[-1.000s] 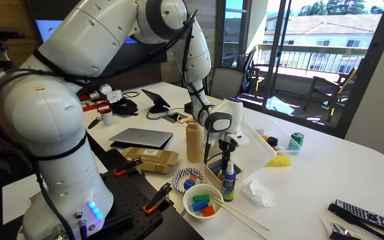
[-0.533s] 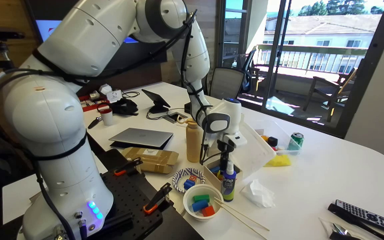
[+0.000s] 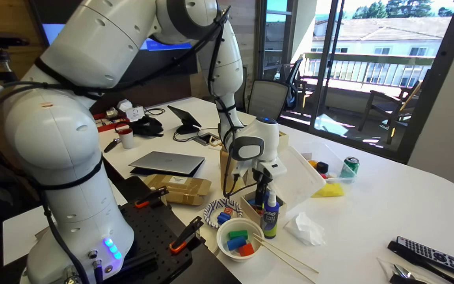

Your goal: Move the yellow cube from the wooden object to the plate in front of it

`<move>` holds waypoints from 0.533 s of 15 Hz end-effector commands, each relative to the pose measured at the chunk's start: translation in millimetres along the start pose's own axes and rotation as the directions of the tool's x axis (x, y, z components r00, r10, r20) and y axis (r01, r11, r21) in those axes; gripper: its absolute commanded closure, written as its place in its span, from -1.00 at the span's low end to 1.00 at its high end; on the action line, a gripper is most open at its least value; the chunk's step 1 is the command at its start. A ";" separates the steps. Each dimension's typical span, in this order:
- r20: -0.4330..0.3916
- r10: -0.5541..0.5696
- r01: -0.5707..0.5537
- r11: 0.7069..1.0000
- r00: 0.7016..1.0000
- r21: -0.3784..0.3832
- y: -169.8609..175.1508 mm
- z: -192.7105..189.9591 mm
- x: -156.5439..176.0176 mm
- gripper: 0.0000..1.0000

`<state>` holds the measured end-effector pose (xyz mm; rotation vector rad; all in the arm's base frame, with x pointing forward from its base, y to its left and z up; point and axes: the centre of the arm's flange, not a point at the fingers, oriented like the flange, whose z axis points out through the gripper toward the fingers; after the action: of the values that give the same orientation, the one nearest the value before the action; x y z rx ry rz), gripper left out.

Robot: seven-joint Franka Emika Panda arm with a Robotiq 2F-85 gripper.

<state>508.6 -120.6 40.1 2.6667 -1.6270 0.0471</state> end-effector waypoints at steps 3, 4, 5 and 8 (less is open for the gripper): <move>-0.007 0.035 -0.035 0.999 0.999 0.024 17.6 -12.6 -9.5 -1.00; -0.005 0.033 -0.033 0.999 0.999 0.019 16.8 -11.5 -9.7 -1.00; -0.001 0.029 -0.029 0.999 1.000 0.017 15.7 -10.1 -9.5 -1.00; 0.001 0.025 -0.025 1.000 1.000 0.009 11.5 -7.2 -8.0 -1.00</move>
<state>496.9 -120.4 40.7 2.6523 -1.6436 0.0541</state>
